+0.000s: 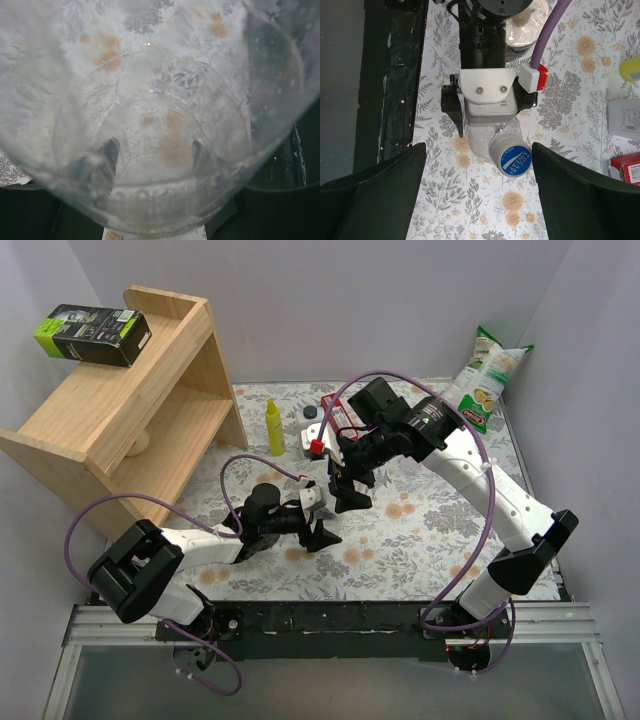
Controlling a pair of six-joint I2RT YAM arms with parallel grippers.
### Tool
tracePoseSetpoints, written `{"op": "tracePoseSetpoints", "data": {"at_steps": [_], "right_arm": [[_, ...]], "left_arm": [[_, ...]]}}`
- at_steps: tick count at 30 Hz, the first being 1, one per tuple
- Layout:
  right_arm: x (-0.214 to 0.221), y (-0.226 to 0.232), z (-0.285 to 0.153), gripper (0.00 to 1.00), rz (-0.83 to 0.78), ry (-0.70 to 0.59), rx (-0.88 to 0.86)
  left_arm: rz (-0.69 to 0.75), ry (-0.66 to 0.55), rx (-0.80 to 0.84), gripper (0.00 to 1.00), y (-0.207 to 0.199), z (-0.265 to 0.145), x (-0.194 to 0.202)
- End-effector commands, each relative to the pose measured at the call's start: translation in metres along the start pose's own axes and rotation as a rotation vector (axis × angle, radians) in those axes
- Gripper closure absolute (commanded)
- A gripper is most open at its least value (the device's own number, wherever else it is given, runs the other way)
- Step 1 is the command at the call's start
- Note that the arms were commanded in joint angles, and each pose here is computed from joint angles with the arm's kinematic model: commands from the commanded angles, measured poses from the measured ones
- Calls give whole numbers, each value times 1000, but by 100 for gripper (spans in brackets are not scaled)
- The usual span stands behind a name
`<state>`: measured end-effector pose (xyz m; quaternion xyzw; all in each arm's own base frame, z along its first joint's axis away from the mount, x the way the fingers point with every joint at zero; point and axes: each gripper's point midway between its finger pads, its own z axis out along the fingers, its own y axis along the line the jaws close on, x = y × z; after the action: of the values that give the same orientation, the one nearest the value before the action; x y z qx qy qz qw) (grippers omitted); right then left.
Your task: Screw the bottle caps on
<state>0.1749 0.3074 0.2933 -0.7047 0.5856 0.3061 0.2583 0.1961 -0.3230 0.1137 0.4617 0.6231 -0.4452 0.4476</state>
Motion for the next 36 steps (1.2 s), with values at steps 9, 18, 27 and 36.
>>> {"op": "tracePoseSetpoints", "data": {"at_steps": [9,18,27,36], "right_arm": [[13,19,-10,16,33,33,-11],[35,34,-15,21,100,99,-15],[36,33,-31,29,89,109,61],[-14,-34,-24,13,2,-43,196]], "left_arm": [[43,-83,-59,100,9,-2,-30],[26,-102,-111,100,17,-4,-32],[25,-78,-112,100,19,-3,-30],[68,-1,-41,100,16,-3,-10]]}}
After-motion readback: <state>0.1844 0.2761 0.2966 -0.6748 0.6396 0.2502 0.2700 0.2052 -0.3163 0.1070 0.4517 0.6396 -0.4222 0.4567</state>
